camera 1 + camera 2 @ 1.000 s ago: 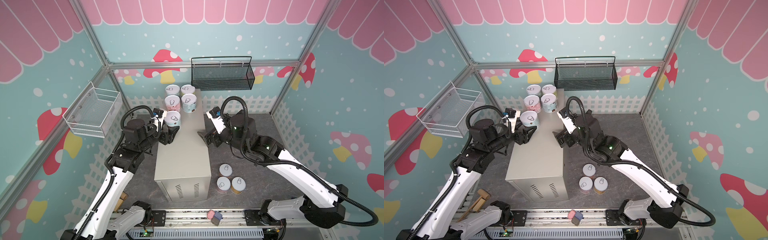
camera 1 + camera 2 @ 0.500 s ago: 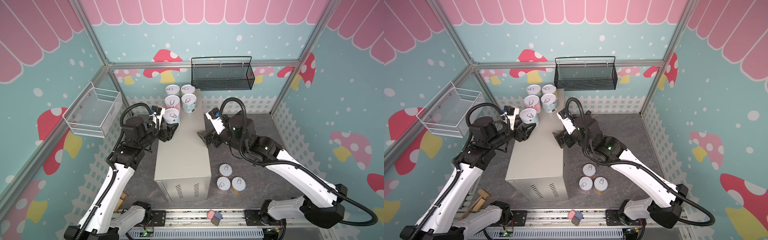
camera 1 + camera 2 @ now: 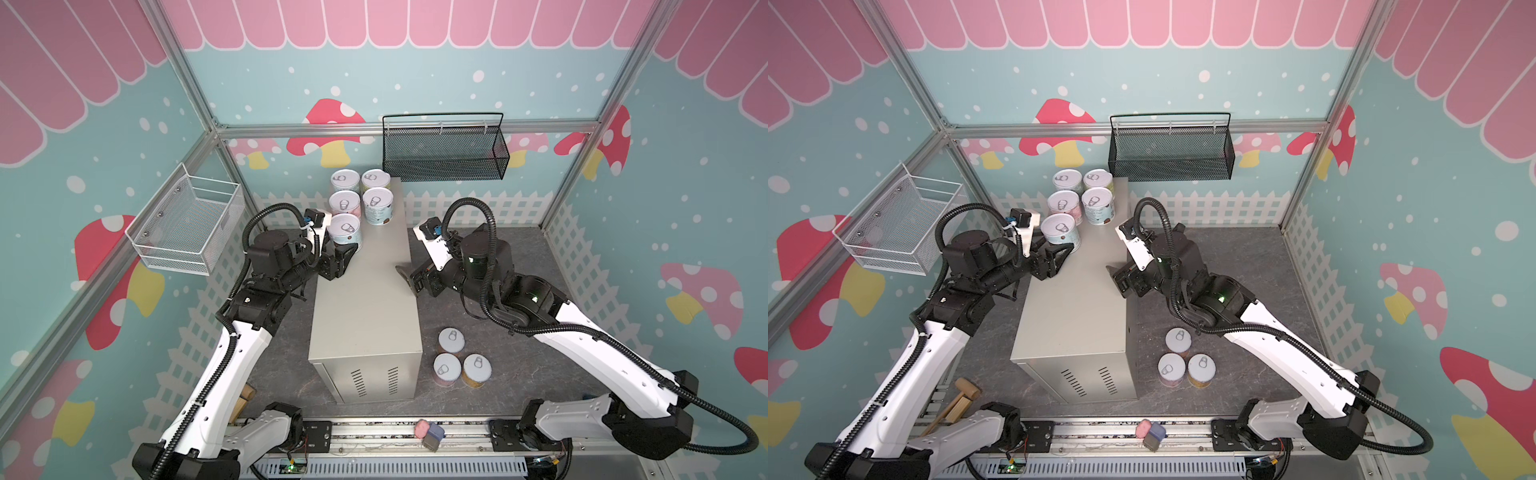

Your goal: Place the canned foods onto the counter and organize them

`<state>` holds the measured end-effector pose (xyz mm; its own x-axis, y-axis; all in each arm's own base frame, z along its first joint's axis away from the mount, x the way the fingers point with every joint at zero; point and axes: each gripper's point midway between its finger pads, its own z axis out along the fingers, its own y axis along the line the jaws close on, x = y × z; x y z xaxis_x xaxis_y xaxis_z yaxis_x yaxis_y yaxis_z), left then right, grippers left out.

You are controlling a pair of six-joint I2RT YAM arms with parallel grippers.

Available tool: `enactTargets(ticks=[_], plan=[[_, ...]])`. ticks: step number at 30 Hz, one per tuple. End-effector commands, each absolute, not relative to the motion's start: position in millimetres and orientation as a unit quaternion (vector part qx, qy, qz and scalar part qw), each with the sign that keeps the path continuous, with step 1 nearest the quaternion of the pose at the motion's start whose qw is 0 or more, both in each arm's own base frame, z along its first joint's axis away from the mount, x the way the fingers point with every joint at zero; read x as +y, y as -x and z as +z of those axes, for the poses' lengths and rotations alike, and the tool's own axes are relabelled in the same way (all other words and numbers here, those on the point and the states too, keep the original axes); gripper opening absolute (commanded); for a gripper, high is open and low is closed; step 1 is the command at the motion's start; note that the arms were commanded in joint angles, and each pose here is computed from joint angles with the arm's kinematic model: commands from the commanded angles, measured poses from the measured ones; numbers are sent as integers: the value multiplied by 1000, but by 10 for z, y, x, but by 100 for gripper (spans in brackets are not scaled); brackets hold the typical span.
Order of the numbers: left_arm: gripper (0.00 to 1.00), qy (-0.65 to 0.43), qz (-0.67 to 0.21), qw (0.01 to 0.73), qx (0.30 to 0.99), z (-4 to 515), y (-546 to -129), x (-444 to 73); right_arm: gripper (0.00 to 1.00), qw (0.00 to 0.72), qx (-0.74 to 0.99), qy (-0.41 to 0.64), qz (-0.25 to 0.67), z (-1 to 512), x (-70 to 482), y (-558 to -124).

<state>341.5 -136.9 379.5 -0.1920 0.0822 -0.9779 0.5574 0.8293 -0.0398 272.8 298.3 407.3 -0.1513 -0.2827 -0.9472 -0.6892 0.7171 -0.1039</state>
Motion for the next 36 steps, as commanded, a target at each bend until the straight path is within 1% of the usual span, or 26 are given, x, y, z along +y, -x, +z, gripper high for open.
enactTargets(ticks=[1, 36], plan=[[71, -209, -192, 589, 756, 3741, -3457, -1333, 99, 571, 730, 324, 189, 4151, 2944, -2699], [71, -198, -177, 586, 765, 3696, -3584, -1259, 99, 575, 729, 318, 190, 4163, 2864, -2651]])
